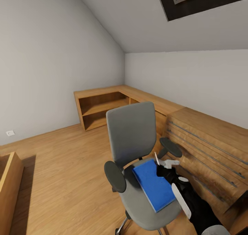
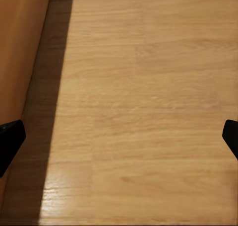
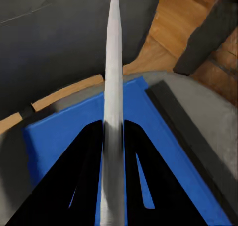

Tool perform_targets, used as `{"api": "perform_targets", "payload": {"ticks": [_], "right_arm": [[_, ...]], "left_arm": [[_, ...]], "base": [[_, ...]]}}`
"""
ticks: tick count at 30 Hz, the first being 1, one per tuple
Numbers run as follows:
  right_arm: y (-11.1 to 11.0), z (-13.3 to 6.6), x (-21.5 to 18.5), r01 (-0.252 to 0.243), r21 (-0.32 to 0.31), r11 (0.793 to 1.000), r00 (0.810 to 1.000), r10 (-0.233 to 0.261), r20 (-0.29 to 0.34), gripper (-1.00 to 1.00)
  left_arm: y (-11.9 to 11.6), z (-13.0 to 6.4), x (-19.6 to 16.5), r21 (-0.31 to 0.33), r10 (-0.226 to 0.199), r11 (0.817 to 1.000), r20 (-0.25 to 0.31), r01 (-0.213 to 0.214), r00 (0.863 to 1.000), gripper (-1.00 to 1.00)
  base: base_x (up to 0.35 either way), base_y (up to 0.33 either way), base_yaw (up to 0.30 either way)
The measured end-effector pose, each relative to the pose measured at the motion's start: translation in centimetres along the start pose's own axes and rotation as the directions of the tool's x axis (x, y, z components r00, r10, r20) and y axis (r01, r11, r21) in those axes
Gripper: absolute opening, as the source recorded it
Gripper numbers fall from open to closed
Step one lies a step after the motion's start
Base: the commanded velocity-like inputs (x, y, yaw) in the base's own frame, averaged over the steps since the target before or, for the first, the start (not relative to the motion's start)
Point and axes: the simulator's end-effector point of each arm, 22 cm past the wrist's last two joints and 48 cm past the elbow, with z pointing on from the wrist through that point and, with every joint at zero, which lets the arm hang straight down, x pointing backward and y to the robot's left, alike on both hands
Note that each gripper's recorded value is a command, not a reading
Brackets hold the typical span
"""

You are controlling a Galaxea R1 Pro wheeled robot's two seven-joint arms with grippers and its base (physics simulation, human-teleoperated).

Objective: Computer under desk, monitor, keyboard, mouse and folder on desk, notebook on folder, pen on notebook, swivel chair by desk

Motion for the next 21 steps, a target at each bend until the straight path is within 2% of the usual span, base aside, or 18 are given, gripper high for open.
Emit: {"api": "perform_targets", "payload": {"ticks": [1, 4, 9, 13, 18, 19, 20, 21], "right_arm": [[-1.6, -0.3, -0.6, -0.042, 0.027, 0.999, 0.999, 0.042, -0.010, -1.00], [-3.9, -1.4, -2.2, -0.105, 0.061, 0.993, 0.994, 0.106, -0.024, -1.00], [-4.6, -3.0, -3.8, -0.123, 0.069, 0.990, 0.992, 0.125, -0.017, -1.00], [-4.4, -3.9, -5.1, -0.123, 0.064, 0.990, 0.992, 0.124, -0.001, -1.00], [-3.9, -5.4, -6.9, -0.120, 0.053, 0.991, 0.992, 0.119, 0.035, -1.00], [-3.8, -5.7, -7.6, -0.119, 0.050, 0.992, 0.992, 0.117, 0.049, -1.00], [-3.6, -6.3, -8.5, -0.120, 0.044, 0.992, 0.991, 0.116, 0.070, -1.00], [-3.6, -6.6, -8.8, -0.122, 0.045, 0.992, 0.990, 0.118, 0.075, -1.00]], "left_arm": [[0.2, -0.1, 0.2, -0.003, 0.005, 1.000, -0.008, -0.005, 1.000, 1.00], [0.3, -0.5, 0.3, -0.005, 0.011, 1.000, -0.019, -0.011, 1.000, 1.00], [-0.4, -1.9, 2.1, -0.007, 0.015, 1.000, -0.068, -0.016, 0.998, 1.00], [-1.0, -2.7, 2.0, 0.010, 0.063, 0.998, -0.066, -0.063, 0.996, 1.00], [-0.9, -3.4, 2.0, 0.014, 0.089, 0.996, -0.076, -0.089, 0.993, 1.00], [-0.8, -3.6, 2.5, 0.012, 0.097, 0.995, -0.089, -0.096, 0.991, 1.00], [-0.5, -4.9, 5.7, 0.003, 0.111, 0.994, -0.158, -0.112, 0.981, 1.00], [-0.2, -5.5, 6.8, -0.001, 0.121, 0.992, -0.184, -0.123, 0.976, 1.00]], "base": [[-0.019, 0.000, 0.000], [-0.173, 0.000, 0.000], [-0.294, 0.000, 0.000], [-0.335, 0.000, 0.000], [-0.338, 0.000, 0.000], [-0.097, 0.000, 0.000], [-0.078, 0.000, 0.000], [-0.050, 0.000, 0.000]]}}
